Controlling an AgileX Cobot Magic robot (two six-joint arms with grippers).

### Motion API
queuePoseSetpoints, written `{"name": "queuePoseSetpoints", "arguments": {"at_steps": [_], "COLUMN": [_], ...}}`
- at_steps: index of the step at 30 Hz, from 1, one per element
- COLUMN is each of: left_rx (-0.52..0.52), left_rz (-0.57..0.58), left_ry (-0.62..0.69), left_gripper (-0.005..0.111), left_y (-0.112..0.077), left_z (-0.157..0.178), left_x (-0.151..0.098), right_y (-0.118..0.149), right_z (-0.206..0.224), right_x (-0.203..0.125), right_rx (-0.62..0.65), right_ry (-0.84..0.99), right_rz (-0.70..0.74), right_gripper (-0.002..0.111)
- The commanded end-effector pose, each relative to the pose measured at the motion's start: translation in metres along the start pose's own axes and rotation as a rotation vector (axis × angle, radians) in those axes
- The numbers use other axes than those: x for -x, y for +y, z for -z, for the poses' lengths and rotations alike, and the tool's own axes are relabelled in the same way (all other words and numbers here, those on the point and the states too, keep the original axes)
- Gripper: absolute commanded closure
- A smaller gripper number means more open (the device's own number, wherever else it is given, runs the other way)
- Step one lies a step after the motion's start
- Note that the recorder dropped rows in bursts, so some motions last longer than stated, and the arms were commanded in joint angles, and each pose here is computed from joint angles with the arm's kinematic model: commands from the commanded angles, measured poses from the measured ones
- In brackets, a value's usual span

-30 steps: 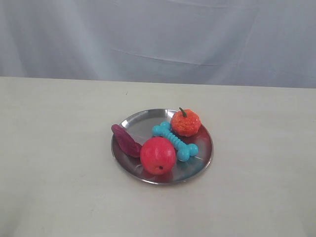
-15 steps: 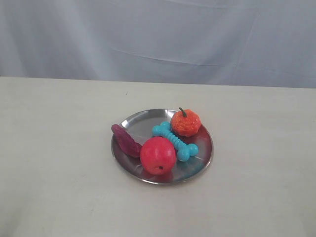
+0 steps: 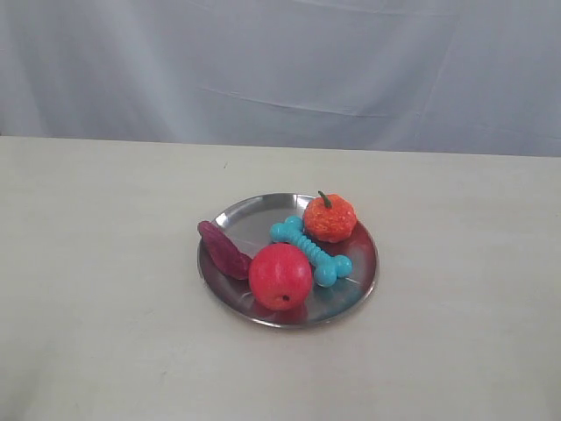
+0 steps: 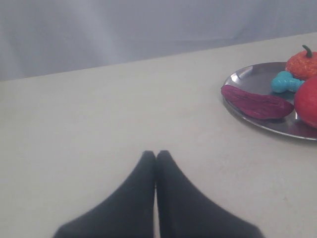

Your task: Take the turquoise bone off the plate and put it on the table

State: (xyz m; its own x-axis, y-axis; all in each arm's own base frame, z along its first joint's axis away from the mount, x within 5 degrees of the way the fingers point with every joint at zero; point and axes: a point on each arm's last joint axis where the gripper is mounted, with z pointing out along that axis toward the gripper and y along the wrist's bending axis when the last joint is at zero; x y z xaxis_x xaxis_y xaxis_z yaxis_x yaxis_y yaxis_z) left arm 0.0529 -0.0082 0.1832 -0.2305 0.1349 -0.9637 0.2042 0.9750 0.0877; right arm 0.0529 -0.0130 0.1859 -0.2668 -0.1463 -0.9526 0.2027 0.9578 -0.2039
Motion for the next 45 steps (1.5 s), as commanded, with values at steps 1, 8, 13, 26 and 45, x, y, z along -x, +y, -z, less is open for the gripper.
{"name": "queuePoseSetpoints", "arguments": {"at_steps": [1,8,13,26,45], "left_rx": [-0.002,-0.002,-0.002,-0.002,-0.002], "left_rz": [-0.001,-0.001,-0.001,-0.001,-0.001], "left_ry": [0.001,0.001,0.001,0.001,0.001], "left_gripper": [0.107,0.107,0.107,0.107,0.107], "left_y": [0.0,0.0,0.0,0.0,0.0], "left_z": [0.0,0.0,0.0,0.0,0.0], "left_x": [-0.001,-0.001,-0.001,-0.001,-0.001], "right_y": [-0.002,-0.006,-0.008,-0.011,-0.031], "right_z": [0.0,0.002,0.004,0.007,-0.132], "right_x": [0.005,0.019,0.025,0.031,0.224], "right_rx": [-0.033,-0.077,-0.074,-0.018,0.274], "right_ry": [-0.07,-0.217,-0.3,-0.359,0.539], "right_rz": [0.033,0.03,-0.138,-0.571,-0.233], "right_gripper": [0.109,0.109,0.109,0.109,0.109]}}
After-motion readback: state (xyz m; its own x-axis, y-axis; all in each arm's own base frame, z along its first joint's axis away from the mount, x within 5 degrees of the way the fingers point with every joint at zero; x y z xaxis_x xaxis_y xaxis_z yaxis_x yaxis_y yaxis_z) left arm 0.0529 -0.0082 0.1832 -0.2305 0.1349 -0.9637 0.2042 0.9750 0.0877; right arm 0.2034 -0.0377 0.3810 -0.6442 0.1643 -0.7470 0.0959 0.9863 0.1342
